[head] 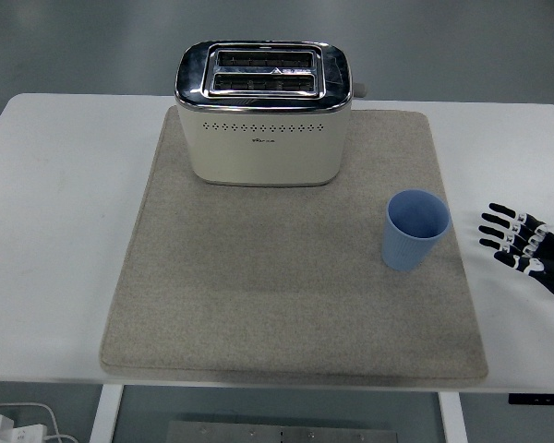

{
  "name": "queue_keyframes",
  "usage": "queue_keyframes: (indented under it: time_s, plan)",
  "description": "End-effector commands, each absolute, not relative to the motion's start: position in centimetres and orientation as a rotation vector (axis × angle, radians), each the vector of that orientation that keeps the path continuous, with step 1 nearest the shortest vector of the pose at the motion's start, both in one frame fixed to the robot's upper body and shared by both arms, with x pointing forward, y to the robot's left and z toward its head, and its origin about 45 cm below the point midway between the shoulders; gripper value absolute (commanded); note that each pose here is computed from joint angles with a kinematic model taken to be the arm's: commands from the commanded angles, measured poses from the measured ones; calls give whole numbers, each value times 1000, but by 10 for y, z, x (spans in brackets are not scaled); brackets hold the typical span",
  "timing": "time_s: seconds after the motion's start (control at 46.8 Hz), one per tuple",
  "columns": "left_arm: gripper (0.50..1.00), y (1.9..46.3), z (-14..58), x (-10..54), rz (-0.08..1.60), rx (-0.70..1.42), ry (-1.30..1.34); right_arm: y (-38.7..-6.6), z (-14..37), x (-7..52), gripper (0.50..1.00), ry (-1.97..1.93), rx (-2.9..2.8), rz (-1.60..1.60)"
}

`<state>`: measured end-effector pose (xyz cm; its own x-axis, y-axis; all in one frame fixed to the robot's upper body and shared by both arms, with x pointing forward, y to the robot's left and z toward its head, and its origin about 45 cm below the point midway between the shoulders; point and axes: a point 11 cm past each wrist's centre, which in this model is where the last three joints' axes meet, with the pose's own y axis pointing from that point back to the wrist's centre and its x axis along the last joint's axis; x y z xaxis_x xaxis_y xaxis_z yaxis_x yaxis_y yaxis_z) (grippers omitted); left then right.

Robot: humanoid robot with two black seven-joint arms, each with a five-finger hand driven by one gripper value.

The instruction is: Put the water cup in front of the bread machine

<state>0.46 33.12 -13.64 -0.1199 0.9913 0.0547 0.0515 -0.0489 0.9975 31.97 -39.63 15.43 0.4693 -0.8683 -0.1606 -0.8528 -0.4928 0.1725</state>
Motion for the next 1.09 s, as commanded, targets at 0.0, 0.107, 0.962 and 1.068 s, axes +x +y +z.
queue_keyframes:
  time_s: [0.0, 0.107, 0.962, 1.068]
  plan:
    - [1000, 332, -136, 5, 1316, 1225, 1309, -392, 156, 321, 924, -1551, 2636, -334]
    - [1000, 332, -136, 4, 1315, 1226, 1311, -380, 158, 321, 921, -1544, 2656, -324]
    - [1000, 328, -137, 5, 1301, 1216, 1316, -323, 172, 316, 921, -1492, 2713, -179]
    - [1000, 328, -137, 5, 1302, 1215, 1316, -319, 173, 316, 921, -1504, 2713, -172]
